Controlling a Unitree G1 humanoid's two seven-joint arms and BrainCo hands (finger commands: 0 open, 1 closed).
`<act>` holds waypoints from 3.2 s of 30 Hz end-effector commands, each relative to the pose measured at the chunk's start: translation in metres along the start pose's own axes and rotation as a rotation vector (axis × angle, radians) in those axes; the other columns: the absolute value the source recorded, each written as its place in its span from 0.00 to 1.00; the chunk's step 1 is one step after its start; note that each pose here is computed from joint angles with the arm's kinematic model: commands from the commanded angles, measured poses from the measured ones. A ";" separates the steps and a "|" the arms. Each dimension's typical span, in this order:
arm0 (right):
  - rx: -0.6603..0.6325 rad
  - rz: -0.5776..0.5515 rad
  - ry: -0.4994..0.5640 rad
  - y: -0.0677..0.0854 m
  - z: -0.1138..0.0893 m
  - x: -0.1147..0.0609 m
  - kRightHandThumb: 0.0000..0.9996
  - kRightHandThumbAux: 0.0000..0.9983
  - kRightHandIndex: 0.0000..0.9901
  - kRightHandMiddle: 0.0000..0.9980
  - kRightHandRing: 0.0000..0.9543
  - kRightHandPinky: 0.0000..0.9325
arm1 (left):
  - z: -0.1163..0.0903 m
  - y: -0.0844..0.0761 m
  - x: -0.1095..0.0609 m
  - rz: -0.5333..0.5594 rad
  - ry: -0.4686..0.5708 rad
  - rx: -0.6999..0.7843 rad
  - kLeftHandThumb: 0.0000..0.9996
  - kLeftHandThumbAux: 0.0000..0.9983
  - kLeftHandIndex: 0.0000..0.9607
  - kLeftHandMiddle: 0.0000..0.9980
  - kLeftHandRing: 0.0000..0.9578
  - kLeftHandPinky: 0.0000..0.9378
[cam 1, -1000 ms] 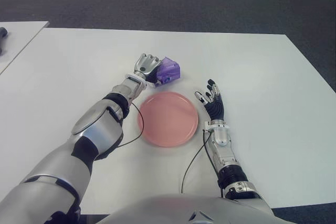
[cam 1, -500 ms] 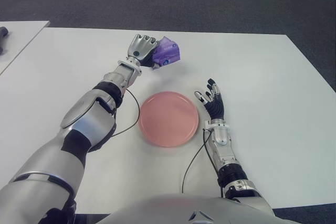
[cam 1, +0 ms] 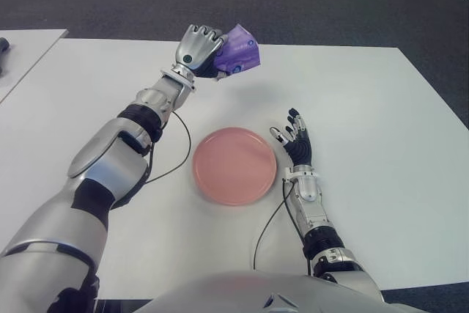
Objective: Put the tissue paper into the plate.
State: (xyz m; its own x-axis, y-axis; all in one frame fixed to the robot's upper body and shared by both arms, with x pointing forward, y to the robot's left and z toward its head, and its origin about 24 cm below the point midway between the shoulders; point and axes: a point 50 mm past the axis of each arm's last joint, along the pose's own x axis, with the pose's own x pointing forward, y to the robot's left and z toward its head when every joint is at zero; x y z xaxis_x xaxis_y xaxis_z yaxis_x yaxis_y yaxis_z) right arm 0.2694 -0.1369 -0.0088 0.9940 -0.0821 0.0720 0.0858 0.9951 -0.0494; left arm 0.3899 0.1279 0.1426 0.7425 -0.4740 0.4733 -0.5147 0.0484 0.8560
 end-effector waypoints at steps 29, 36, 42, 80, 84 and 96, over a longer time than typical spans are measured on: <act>0.015 -0.012 0.120 -0.003 -0.023 -0.019 0.15 0.59 0.00 0.00 0.00 0.02 | 0.049 0.012 -0.071 -0.161 -0.419 -0.107 0.95 0.65 0.41 0.52 0.56 0.87; 0.007 -0.004 0.122 -0.003 -0.023 -0.018 0.14 0.59 0.00 0.00 0.00 0.02 | 0.051 0.006 -0.088 -0.374 -0.455 -0.115 0.95 0.65 0.41 0.52 0.56 0.86; 0.007 -0.004 0.128 -0.004 -0.024 -0.016 0.14 0.60 0.00 0.00 0.00 0.02 | 0.050 0.007 -0.092 -0.559 -0.488 -0.025 0.95 0.65 0.40 0.51 0.56 0.86; 0.005 0.001 0.118 -0.010 -0.027 -0.013 0.16 0.61 0.00 0.00 0.00 0.02 | 0.068 -0.001 -0.121 -0.746 -0.616 -0.028 0.85 0.67 0.41 0.55 0.86 0.90; 0.004 0.002 0.120 -0.010 -0.027 -0.013 0.16 0.62 0.00 0.00 0.00 0.02 | 0.070 -0.003 -0.124 -0.717 -0.618 -0.078 0.85 0.67 0.41 0.54 0.86 0.87; -0.004 -0.005 0.126 -0.010 -0.026 -0.012 0.15 0.61 0.00 0.00 0.00 0.02 | 0.072 -0.010 -0.131 -0.644 -0.613 -0.343 0.20 0.53 0.32 0.38 0.36 0.33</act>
State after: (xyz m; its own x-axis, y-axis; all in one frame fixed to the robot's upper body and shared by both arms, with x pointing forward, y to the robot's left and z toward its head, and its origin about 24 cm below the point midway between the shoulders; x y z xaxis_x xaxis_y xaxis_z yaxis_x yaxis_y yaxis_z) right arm 0.2748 -0.1433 -0.0093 0.9940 -0.0704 0.0838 0.0742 0.9963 -0.0429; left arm 0.2754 0.1235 0.0778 0.4668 -0.8712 -0.1520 0.0372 -0.1524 0.9876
